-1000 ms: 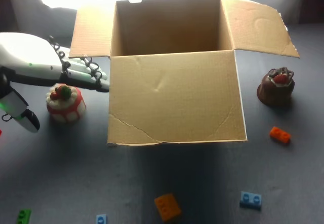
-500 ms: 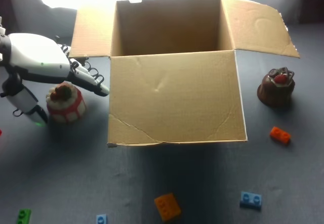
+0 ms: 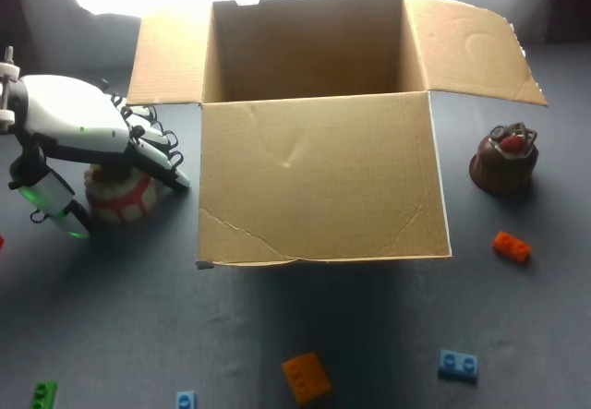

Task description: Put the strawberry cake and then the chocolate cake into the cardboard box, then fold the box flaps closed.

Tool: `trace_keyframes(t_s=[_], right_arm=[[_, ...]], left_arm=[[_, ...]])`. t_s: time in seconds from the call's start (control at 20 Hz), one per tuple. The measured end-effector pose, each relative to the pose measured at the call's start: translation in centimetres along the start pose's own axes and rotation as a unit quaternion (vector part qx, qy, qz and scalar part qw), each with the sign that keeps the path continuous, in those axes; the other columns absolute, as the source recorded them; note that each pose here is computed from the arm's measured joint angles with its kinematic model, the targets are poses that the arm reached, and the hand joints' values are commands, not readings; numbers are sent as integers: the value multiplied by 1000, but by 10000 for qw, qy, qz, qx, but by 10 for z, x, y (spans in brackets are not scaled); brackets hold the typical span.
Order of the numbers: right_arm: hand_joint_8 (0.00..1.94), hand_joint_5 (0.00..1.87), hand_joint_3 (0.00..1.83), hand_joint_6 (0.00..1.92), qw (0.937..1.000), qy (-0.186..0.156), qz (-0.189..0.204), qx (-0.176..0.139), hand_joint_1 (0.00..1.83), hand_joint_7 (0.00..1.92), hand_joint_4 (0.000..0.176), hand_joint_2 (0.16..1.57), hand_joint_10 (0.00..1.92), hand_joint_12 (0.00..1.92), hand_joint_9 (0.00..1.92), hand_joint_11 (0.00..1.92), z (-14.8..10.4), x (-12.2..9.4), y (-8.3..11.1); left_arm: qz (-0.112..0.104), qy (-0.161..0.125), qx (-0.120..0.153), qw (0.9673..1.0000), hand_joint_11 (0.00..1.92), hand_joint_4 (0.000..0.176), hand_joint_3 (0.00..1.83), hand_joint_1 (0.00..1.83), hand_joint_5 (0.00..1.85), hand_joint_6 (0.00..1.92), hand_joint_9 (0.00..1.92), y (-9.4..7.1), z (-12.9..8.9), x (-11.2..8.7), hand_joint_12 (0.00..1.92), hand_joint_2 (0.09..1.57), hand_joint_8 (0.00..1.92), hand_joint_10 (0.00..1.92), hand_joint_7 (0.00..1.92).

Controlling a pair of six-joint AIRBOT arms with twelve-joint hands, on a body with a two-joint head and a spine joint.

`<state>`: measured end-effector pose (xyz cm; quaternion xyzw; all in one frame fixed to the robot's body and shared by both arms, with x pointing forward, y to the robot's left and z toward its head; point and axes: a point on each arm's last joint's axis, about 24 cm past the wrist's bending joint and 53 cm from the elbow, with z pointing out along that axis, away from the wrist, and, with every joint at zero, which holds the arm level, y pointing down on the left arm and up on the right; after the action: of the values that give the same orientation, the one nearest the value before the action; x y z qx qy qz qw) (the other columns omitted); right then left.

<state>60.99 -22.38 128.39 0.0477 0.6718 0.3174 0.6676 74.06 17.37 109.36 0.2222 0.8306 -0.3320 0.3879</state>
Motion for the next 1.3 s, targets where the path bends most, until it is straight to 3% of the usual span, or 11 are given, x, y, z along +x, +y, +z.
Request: trace_keyframes(t_s=[0.3, 0.4, 0.45, 0.55, 0.7, 0.8, 0.85, 0.9, 0.95, 1.0, 1.3], right_arm=[[3, 115, 2, 3, 10000, 0, -6, 0, 429, 107, 0, 1065, 9, 217, 91, 0, 0, 0, 0], [0, 116, 3, 1, 10000, -1, -10, 2, 462, 91, 0, 1073, 3, 161, 82, 0, 0, 0, 0], [2, 121, 0, 3, 10000, 1, -16, -2, 449, 95, 0, 1063, 7, 253, 94, 0, 0, 0, 0], [0, 108, 0, 0, 10000, 5, -21, -8, 438, 93, 0, 1061, 6, 254, 94, 0, 0, 1, 1], [9, 136, 0, 10, 10000, 4, -23, -6, 456, 142, 0, 1065, 16, 346, 124, 0, 0, 1, 1], [0, 140, 0, 9, 10000, 6, -27, -9, 437, 127, 0, 1062, 11, 378, 118, 0, 0, 1, 1], [0, 132, 4, 4, 10000, 4, -29, -7, 446, 113, 0, 1077, 6, 358, 108, 0, 0, 1, 1], [0, 132, 4, 4, 10000, 4, -29, -7, 446, 113, 0, 1077, 6, 358, 108, 0, 0, 1, 1], [2, 126, 3, 1, 10000, 5, -23, -9, 444, 115, 0, 1075, 6, 350, 108, 0, 0, 1, 1], [1, 115, 2, 0, 10000, 11, -26, -15, 441, 112, 0, 1074, 5, 347, 105, 0, 0, 1, 2], [3, 103, 0, 5, 10000, 10, -39, -13, 406, 120, 0, 1076, 7, 390, 115, 0, 0, 1, 2]], left_arm=[[-26, -49, 33, 10000, 61, 53, 4, 1107, 417, 104, 211, -2, 1, 0, 1408, 1013, 804, 1001, 177], [-49, -61, 49, 10000, 44, 52, 2, 1115, 238, 554, 204, -3, 2, 1, 1428, 1025, 821, 1038, 185], [-54, -59, 45, 10000, 39, 49, 0, 1113, 195, 732, 191, -3, 2, 1, 1460, 1022, 843, 1074, 177], [-56, -36, 69, 10000, 37, 51, 2, 1100, 185, 881, 168, -5, 4, 4, 1468, 1027, 849, 1109, 178], [-62, -31, 96, 9999, 75, 30, 0, 1120, 253, 966, 191, -6, 4, 4, 1474, 1024, 874, 1183, 256], [-90, -61, 105, 9999, 96, 23, 8, 1112, 371, 918, 238, -7, 4, 3, 1543, 1052, 984, 1279, 313], [-102, -74, 108, 9999, 118, 31, 19, 1103, 372, 1207, 230, -7, 4, 2, 1798, 1112, 1396, 1558, 247], [-98, -70, 107, 9999, 118, 31, 19, 1103, 372, 1207, 230, -7, 4, 2, 1798, 1112, 1396, 1558, 247], [-88, -59, 104, 9999, 167, 0, 29, 1027, 604, 1423, 275, -7, 4, 3, 1896, 1236, 1542, 1658, 293], [-34, -1, 89, 10000, 198, 6, 15, 1066, 608, 1501, 302, -6, 5, 6, 1916, 1313, 1663, 1697, 510], [-7, 45, 79, 10000, 324, 0, 0, 1120, 651, 1405, 340, -5, 5, 8, 1921, 1316, 1731, 1919, 604]])
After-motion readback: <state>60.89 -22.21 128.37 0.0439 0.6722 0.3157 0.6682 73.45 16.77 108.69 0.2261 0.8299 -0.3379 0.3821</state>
